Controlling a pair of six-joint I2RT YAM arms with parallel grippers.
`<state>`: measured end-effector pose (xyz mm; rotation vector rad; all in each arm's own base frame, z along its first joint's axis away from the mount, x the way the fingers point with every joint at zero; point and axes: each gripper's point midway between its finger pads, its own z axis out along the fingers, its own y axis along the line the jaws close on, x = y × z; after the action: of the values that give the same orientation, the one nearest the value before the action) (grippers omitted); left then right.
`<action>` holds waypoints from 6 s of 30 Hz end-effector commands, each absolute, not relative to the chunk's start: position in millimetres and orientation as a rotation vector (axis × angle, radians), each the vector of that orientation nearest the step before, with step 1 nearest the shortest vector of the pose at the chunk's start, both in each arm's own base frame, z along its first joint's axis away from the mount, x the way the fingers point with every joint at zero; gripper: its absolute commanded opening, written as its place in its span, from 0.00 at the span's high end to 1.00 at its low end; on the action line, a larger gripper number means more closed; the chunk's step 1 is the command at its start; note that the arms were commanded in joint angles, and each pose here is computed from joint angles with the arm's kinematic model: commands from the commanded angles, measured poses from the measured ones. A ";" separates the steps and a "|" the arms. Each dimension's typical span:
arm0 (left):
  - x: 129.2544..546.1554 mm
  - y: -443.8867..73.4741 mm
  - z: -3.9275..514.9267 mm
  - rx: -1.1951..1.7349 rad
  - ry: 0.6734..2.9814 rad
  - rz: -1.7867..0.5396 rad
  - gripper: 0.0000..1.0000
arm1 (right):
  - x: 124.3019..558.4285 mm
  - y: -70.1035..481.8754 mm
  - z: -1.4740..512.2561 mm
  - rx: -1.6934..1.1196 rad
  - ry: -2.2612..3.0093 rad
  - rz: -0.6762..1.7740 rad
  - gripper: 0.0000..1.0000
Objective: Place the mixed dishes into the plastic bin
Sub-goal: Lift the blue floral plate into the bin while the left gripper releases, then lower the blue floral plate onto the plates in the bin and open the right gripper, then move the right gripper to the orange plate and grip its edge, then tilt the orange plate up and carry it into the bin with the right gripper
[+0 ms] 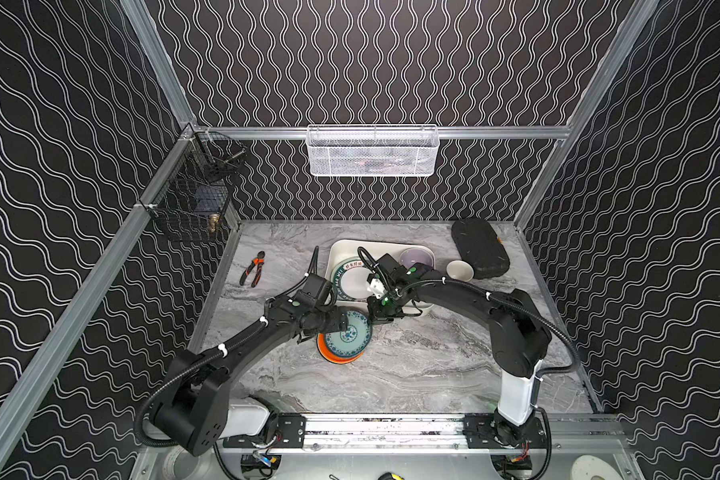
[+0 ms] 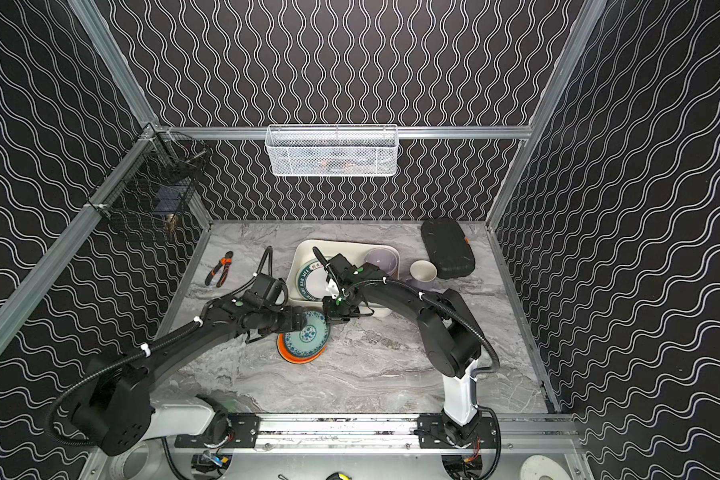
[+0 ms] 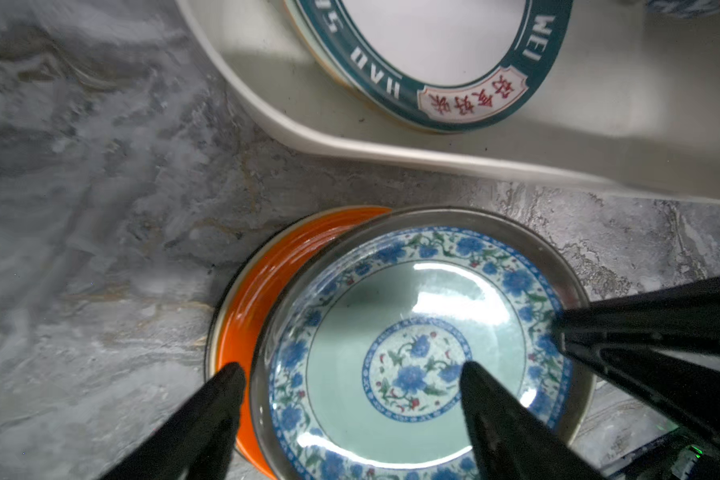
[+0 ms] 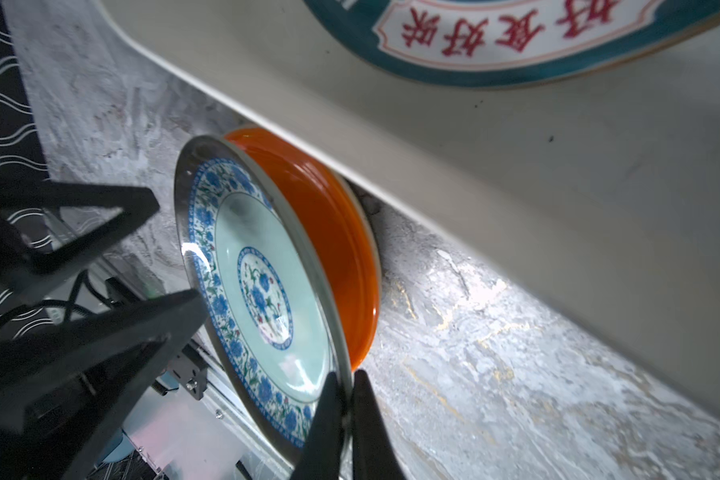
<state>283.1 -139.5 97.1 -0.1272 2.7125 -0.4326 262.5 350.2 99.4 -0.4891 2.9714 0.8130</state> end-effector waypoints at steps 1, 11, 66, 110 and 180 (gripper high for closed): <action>283.9 -124.1 109.1 -0.122 2.706 -0.370 0.02 | 261.1 351.7 126.5 -0.501 2.928 0.855 1.00; 304.1 -56.7 169.0 -0.275 2.523 -0.225 0.02 | 307.6 344.3 170.8 -0.420 2.802 0.857 1.00; 279.2 -69.3 87.7 -0.416 2.695 -0.409 0.04 | 373.9 308.9 148.9 -0.425 2.845 0.665 0.69; 236.2 -100.7 92.0 -0.409 2.695 -0.468 0.18 | 251.3 360.7 45.2 -0.622 3.050 0.629 0.88; 341.8 -118.8 174.4 -0.153 2.573 -0.340 0.01 | 429.9 306.4 112.9 -0.311 2.846 0.835 1.00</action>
<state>335.9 -115.4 173.3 -0.1991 2.5796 -0.3348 429.0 305.4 118.6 -0.2889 2.8364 0.8352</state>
